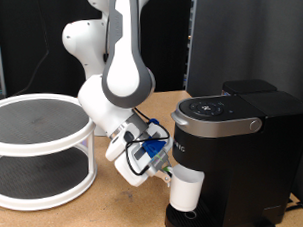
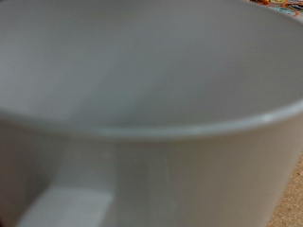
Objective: Make a cup of coffee with the keurig machine
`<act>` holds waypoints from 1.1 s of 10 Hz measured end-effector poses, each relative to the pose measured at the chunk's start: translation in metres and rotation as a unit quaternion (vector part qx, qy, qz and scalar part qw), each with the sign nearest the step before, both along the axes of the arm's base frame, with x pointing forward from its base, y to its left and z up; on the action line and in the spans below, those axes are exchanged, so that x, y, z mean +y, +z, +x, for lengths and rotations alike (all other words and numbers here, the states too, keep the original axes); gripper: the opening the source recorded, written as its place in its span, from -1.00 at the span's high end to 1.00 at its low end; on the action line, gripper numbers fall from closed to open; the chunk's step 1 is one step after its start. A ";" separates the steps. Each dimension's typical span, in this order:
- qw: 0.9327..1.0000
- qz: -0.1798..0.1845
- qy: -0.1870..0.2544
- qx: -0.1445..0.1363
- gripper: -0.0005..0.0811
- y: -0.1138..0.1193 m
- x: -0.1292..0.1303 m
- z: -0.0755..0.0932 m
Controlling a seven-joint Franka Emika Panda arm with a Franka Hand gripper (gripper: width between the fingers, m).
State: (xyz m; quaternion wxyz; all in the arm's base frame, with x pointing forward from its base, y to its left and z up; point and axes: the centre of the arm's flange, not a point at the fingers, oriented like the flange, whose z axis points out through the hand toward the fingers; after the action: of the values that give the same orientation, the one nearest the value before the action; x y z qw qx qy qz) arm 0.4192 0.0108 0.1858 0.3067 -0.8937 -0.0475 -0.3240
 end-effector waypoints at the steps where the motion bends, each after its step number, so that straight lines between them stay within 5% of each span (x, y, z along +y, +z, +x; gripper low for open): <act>1: 1.000 -0.001 0.001 0.000 0.83 -0.003 0.003 0.000; 9: 1.000 -0.010 0.001 0.005 0.83 -0.031 0.016 -0.001; 11: 1.000 -0.009 0.003 0.006 0.26 -0.032 0.017 -0.001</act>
State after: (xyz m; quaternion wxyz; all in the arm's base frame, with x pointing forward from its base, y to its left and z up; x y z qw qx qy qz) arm 0.4181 0.0282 0.1534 0.3001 -0.8980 -0.0512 -0.3176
